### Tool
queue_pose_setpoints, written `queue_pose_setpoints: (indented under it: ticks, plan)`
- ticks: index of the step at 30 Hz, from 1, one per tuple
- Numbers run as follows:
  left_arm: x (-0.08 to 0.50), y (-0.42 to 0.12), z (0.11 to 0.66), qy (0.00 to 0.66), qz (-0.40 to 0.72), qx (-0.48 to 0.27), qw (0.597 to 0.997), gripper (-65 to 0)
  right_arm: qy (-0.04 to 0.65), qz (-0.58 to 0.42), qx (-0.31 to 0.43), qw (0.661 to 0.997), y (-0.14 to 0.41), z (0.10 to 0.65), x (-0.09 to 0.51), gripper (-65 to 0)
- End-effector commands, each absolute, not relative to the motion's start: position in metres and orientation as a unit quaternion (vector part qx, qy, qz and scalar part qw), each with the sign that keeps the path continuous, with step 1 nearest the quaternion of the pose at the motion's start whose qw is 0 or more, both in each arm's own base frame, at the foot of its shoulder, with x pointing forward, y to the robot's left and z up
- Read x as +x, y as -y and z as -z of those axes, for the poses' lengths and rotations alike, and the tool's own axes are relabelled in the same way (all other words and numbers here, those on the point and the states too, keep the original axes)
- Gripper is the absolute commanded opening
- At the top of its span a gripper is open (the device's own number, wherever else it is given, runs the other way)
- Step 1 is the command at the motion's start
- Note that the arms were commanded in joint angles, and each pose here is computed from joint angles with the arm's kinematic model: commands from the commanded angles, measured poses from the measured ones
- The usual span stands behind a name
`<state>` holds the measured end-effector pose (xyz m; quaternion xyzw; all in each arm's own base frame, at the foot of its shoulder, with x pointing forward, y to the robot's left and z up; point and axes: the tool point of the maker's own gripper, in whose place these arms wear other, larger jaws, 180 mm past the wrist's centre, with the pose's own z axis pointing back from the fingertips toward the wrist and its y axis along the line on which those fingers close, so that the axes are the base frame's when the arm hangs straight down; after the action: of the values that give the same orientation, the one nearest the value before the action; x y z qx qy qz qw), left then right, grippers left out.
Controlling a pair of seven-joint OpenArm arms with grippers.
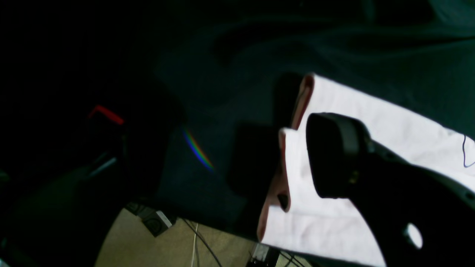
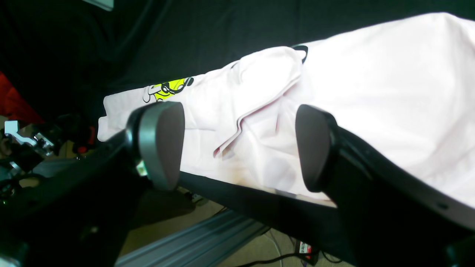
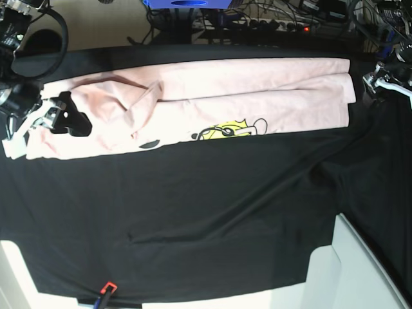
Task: Fold the T-shirt properly
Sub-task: 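Move the left gripper to the strip's other end and grasp it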
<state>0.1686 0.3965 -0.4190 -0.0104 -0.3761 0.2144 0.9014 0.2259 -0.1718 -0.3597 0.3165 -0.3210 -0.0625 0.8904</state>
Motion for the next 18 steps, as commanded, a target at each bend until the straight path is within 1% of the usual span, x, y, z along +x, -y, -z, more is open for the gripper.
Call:
queue_pose_setpoints:
  ticks: [1,6,10,13,18]
  plan:
    - [0.175,-0.405,0.407,0.395,-0.209,-0.004,0.894,-6.6,0.345,0.054,0.319,0.881,0.172,0.347,0.234,-20.3]
    - [0.172,-0.391,0.432,0.366,-0.213,-0.029,0.905,-6.7,0.346,0.052,0.320,0.881,0.172,0.346,0.235,-20.3]
    - [0.182,-0.376,0.446,0.368,-0.205,-0.047,0.906,-6.7,0.343,0.053,0.320,0.881,0.172,0.347,0.233,-20.3]
    - [0.184,-0.362,0.459,0.350,-0.173,-0.042,0.920,-6.7,0.343,0.053,0.320,0.882,0.172,0.348,0.232,-20.3]
    - [0.186,-0.352,0.471,0.336,-0.166,-0.040,0.926,-6.7,0.343,0.054,0.321,0.881,0.172,0.348,0.232,-20.3]
